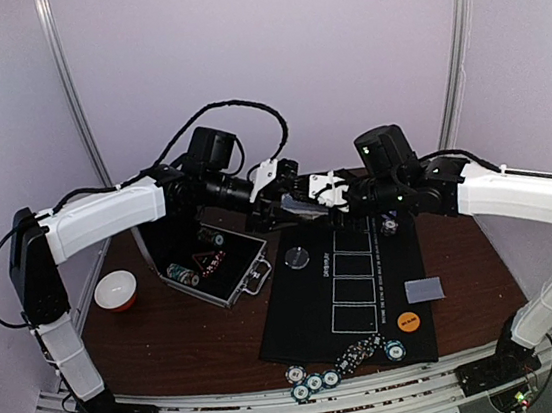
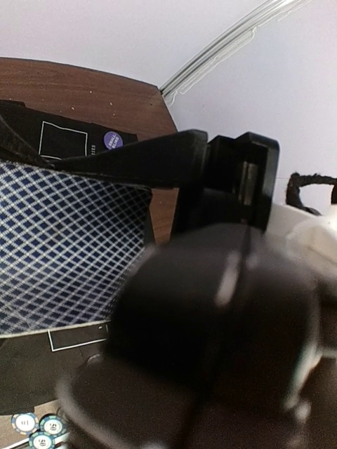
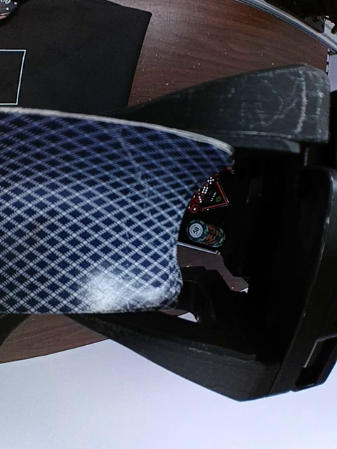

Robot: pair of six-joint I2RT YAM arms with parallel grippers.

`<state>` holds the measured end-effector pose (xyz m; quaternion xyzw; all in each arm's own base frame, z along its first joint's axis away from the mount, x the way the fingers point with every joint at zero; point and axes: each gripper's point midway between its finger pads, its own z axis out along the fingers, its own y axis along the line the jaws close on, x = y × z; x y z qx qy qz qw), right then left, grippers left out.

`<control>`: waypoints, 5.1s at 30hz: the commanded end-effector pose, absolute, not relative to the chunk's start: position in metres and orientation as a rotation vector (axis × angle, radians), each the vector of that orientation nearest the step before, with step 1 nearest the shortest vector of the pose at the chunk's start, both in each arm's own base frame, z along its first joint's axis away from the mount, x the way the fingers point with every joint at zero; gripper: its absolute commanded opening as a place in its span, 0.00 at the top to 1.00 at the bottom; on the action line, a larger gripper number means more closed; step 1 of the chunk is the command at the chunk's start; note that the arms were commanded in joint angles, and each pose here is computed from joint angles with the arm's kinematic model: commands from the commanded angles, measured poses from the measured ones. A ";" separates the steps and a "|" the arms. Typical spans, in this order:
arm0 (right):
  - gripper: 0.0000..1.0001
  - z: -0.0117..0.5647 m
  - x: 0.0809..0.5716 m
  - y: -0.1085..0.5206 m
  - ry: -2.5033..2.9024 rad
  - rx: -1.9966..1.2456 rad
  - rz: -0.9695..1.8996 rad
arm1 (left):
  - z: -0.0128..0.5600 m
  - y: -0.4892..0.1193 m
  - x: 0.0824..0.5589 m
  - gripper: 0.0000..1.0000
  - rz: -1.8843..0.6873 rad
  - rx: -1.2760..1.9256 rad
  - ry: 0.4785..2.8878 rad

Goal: Distribute texas hold em gaming equipment
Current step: Pass from the right arm to the left, then adjust the face-down deck piles.

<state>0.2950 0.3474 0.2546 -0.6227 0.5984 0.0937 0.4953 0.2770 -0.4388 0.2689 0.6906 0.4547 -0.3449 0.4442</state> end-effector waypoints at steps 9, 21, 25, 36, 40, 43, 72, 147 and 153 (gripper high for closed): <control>0.53 0.281 0.299 0.356 1.389 -1.457 0.231 | 0.265 -0.440 0.278 0.33 -0.811 1.742 1.107; 0.53 0.285 0.297 0.356 1.376 -1.456 0.237 | 0.266 -0.445 0.280 0.47 -0.844 1.735 1.112; 0.53 0.286 0.298 0.356 1.377 -1.451 0.232 | 0.263 -0.445 0.280 0.52 -0.846 1.738 1.118; 0.48 0.282 0.303 0.352 1.393 -1.426 0.201 | 0.272 -0.443 0.276 0.62 -0.847 1.726 1.087; 0.42 0.284 0.304 0.350 1.392 -1.418 0.186 | 0.278 -0.442 0.277 0.62 -0.827 1.696 1.066; 0.38 0.284 0.305 0.348 1.396 -1.411 0.172 | 0.282 -0.442 0.278 0.62 -0.824 1.678 1.059; 0.00 0.299 0.290 0.329 1.408 -1.388 0.167 | 0.289 -0.438 0.274 0.61 -0.835 1.649 1.034; 0.07 0.291 0.283 0.341 2.016 -0.174 1.656 | 0.290 -0.435 0.278 0.60 -0.843 1.635 1.058; 0.16 0.292 0.281 0.347 2.005 -0.178 1.695 | 0.289 -0.435 0.279 0.60 -0.841 1.636 1.059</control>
